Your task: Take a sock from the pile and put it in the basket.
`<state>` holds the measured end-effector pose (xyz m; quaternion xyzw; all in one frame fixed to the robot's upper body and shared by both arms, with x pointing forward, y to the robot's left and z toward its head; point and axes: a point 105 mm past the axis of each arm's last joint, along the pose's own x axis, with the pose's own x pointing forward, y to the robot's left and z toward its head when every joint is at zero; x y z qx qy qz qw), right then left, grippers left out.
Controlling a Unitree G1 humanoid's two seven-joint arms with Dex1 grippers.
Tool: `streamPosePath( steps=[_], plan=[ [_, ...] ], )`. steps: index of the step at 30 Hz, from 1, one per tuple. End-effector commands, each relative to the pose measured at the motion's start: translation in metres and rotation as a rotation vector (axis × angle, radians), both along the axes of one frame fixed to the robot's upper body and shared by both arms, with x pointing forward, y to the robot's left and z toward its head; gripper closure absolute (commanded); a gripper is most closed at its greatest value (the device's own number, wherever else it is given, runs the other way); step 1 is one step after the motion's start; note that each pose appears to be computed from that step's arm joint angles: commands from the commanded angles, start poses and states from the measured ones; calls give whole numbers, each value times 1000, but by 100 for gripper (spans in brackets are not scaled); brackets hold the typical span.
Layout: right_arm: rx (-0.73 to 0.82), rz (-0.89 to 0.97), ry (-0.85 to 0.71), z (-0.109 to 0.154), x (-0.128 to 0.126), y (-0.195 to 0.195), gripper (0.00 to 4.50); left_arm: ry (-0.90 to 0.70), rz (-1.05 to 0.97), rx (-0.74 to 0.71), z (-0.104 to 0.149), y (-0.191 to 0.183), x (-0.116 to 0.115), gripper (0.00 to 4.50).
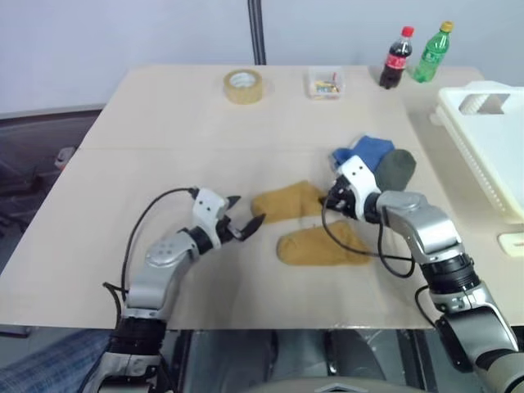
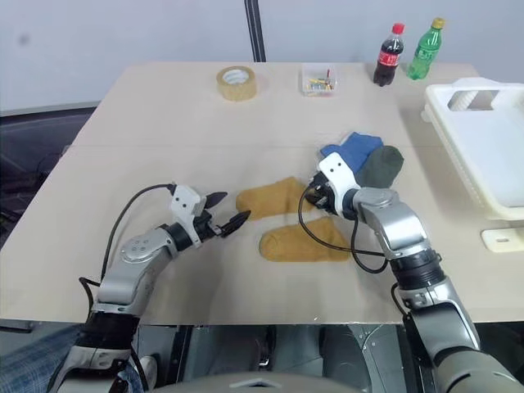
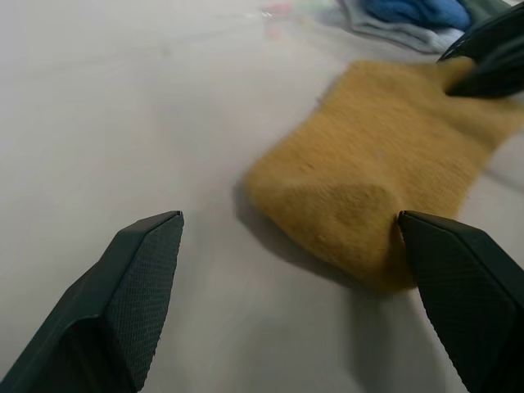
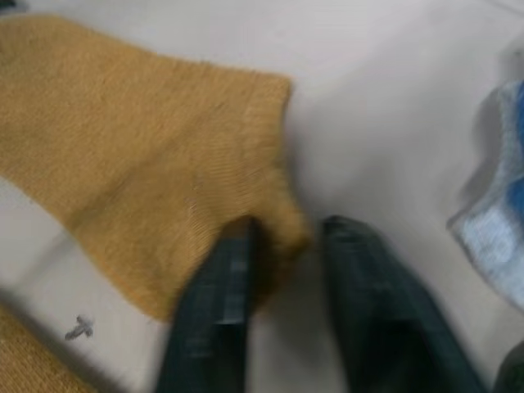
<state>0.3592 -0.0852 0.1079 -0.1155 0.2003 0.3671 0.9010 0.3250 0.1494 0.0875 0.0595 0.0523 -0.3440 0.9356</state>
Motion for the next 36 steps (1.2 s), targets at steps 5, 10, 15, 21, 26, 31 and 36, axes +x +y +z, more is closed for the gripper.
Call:
streamPosePath(
  steps=[5, 10, 15, 21, 26, 31, 36],
  plan=[
    [1, -4, -28, 2, -6, 1, 445, 0, -31, 5, -1, -15, 8, 0],
    [-21, -6, -44, 0, -5, 0, 450, 2, -28, -21, -1, -21, 9, 141],
    [-20, -3, -47, 0, -7, 0, 450, 10, -37, -20, -4, -20, 2, 367],
    [-16, 22, -54, 4, -10, 3, 450, 27, -26, -31, -7, -16, -5, 446],
    [1, 39, -77, 20, -18, 2, 450, 1, -32, -84, 3, -24, -13, 446],
    [0, 41, -87, 42, -40, -15, 450, -65, -95, -248, 42, -44, -39, 446],
    [-48, 49, -28, 50, -74, -43, 450, -15, -162, -319, 55, -61, -73, 446]
  ],
)
